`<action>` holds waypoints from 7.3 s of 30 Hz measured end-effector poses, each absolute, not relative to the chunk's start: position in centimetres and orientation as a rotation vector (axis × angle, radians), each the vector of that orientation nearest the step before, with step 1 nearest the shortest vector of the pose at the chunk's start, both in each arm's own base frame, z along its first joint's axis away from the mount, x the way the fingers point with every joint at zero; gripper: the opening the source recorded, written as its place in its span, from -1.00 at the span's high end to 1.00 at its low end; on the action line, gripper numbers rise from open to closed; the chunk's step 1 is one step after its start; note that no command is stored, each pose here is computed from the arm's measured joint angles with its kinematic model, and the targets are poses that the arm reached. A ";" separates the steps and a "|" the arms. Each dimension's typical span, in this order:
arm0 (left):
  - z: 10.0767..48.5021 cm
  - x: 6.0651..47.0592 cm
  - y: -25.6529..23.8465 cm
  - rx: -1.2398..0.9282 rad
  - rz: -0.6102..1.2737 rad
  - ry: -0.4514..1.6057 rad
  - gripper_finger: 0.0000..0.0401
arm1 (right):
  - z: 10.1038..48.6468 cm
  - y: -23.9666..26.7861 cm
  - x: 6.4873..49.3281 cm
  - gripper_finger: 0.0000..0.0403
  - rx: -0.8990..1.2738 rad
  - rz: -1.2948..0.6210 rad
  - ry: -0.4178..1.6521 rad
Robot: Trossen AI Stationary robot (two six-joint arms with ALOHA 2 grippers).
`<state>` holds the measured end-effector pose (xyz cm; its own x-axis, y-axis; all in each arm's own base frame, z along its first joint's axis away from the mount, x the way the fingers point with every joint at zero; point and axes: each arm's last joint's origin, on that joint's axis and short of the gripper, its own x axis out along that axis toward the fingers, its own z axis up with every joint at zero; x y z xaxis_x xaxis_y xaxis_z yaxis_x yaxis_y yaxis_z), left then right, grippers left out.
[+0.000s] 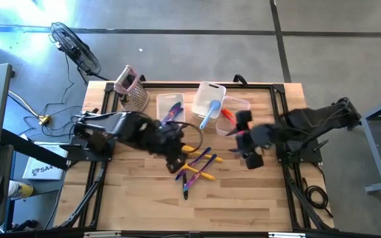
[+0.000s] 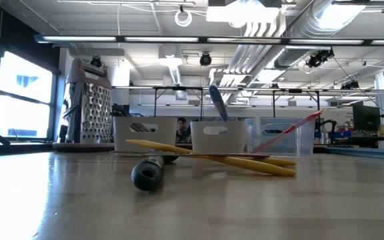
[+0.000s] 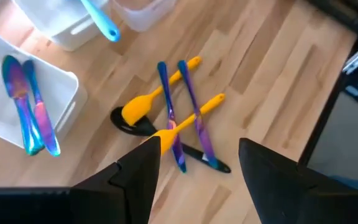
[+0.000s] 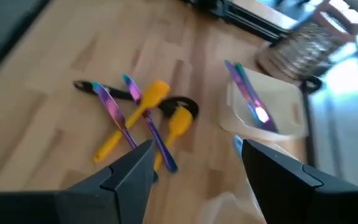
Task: Pick & Place Kitchen Items
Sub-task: Put the violet table knife into the left white bin
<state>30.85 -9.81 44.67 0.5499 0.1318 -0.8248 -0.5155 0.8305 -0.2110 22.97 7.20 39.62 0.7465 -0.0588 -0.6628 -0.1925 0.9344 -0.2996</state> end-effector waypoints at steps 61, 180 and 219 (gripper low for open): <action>49.3 21.5 -14.2 -0.314 0.286 0.665 -0.06 | 17.5 6.9 38.5 -0.17 -0.395 0.530 1.315; 43.3 29.0 -17.6 1.002 0.213 0.853 -0.06 | 34.8 5.3 31.2 0.85 -0.176 0.397 0.782; 43.5 32.2 -13.3 0.995 0.180 0.911 -0.06 | 35.3 1.3 31.9 0.85 -0.023 0.445 0.710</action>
